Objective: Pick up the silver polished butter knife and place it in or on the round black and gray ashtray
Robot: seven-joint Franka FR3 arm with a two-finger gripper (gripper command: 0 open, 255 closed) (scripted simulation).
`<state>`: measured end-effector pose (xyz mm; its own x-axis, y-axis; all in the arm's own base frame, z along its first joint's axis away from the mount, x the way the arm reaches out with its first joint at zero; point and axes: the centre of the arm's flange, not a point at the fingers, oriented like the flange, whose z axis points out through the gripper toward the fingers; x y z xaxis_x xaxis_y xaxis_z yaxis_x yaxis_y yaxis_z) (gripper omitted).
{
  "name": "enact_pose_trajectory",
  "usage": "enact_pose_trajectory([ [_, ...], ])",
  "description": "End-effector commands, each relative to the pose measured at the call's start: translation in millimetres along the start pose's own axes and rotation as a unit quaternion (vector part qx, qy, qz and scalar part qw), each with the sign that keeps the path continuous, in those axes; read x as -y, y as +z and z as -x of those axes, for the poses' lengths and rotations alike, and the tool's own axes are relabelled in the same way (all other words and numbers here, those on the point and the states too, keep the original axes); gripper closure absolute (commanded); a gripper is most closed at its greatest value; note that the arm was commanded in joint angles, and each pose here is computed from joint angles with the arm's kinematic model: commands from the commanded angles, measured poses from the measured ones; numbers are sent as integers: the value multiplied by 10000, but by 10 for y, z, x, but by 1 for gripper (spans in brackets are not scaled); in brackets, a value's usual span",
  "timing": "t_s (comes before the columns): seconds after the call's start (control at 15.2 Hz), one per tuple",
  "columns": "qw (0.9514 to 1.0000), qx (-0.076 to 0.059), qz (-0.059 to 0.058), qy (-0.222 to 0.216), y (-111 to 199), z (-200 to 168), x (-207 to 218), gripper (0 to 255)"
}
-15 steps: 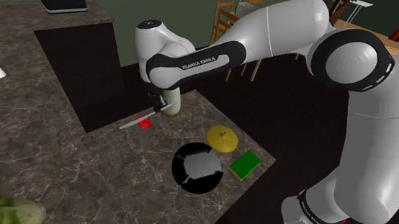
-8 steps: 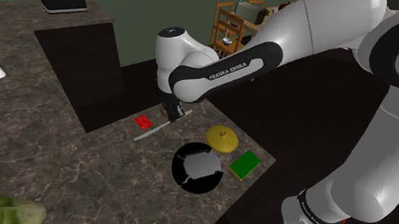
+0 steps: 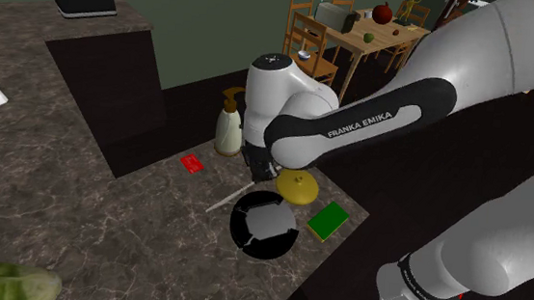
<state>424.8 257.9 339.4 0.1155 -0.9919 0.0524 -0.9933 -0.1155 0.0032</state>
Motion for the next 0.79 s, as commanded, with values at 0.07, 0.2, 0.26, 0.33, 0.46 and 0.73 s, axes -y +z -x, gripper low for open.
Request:
enact_pose_trajectory([
  [0.07, 10000, 2, -1, 7, -28, -71, -396, 255],
  [0.2, 10000, 2, -1, 7, -45, -119, -655, 255],
  [0.26, 10000, 2, -1, 7, -54, -143, -785, 255],
  [0.33, 10000, 2, -1, 7, -62, -166, -914, 255],
  [0.46, 10000, 2, -1, 7, -18, -189, -1049, 255],
  [0.73, 10000, 2, -1, 7, 193, -177, -1049, 255],
])
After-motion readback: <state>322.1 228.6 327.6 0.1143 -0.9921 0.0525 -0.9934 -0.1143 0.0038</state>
